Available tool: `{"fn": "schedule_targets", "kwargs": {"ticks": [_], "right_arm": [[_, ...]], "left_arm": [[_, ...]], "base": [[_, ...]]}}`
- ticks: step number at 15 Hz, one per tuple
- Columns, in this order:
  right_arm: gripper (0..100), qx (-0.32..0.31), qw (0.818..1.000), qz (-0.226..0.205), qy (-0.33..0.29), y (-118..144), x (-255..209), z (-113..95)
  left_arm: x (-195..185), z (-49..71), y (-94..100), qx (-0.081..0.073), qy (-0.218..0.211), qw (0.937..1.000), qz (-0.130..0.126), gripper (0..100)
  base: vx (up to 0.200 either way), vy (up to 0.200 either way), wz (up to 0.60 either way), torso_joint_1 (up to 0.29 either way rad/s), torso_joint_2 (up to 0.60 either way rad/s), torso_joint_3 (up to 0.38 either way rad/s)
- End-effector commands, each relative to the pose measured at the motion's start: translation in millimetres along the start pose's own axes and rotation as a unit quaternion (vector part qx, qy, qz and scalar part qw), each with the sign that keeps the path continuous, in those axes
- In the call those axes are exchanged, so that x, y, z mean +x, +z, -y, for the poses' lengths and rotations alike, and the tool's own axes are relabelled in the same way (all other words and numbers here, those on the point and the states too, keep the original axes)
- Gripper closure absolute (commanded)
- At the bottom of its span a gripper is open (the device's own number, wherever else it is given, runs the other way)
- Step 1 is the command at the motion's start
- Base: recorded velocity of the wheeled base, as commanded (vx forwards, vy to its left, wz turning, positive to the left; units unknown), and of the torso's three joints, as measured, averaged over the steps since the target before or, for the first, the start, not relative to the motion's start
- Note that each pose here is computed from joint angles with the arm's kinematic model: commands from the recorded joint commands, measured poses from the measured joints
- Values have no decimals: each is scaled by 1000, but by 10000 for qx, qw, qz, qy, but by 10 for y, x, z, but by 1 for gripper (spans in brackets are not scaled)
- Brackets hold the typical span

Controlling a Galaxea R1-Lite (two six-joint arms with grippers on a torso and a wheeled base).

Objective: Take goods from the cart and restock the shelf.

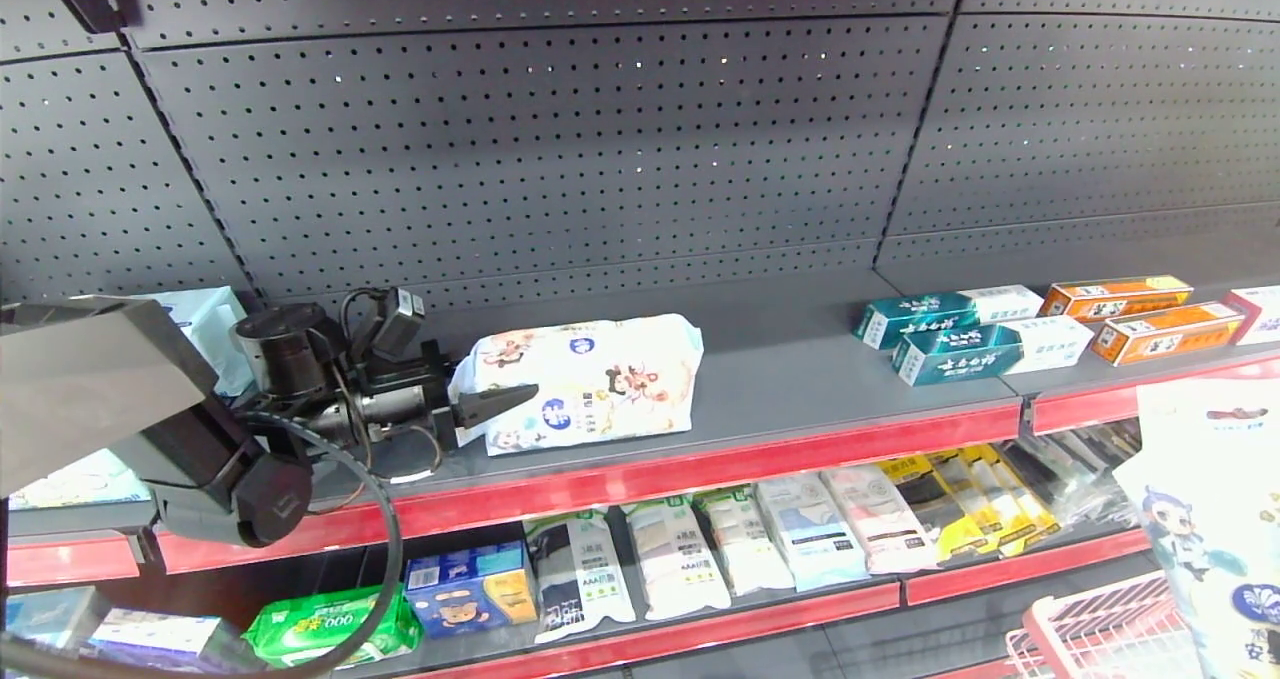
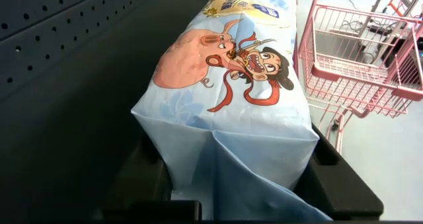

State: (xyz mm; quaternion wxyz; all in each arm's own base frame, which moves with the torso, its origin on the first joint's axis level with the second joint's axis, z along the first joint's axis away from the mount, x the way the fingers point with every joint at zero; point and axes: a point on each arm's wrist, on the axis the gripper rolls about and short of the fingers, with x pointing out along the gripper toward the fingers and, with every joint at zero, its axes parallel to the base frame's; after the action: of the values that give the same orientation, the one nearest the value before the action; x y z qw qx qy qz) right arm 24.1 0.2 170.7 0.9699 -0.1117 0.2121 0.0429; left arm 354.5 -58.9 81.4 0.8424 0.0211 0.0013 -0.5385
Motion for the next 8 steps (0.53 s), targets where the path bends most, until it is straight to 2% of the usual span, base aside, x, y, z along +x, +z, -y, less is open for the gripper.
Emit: {"fn": "schedule_targets", "kwargs": {"ticks": [1, 8], "right_arm": [[100, -4, 10000, -15, 6, -3, 5, 0], [100, 3, 10000, 5, -8, 17, 0, 6]], "left_arm": [[0, 8, -12, -25, -17, 10000, -13, 100], [-20, 38, 0, -37, 28, 10000, -29, 100]], "base": [[0, 0, 0, 0, 0, 0], [0, 0, 0, 0, 0, 0]]}}
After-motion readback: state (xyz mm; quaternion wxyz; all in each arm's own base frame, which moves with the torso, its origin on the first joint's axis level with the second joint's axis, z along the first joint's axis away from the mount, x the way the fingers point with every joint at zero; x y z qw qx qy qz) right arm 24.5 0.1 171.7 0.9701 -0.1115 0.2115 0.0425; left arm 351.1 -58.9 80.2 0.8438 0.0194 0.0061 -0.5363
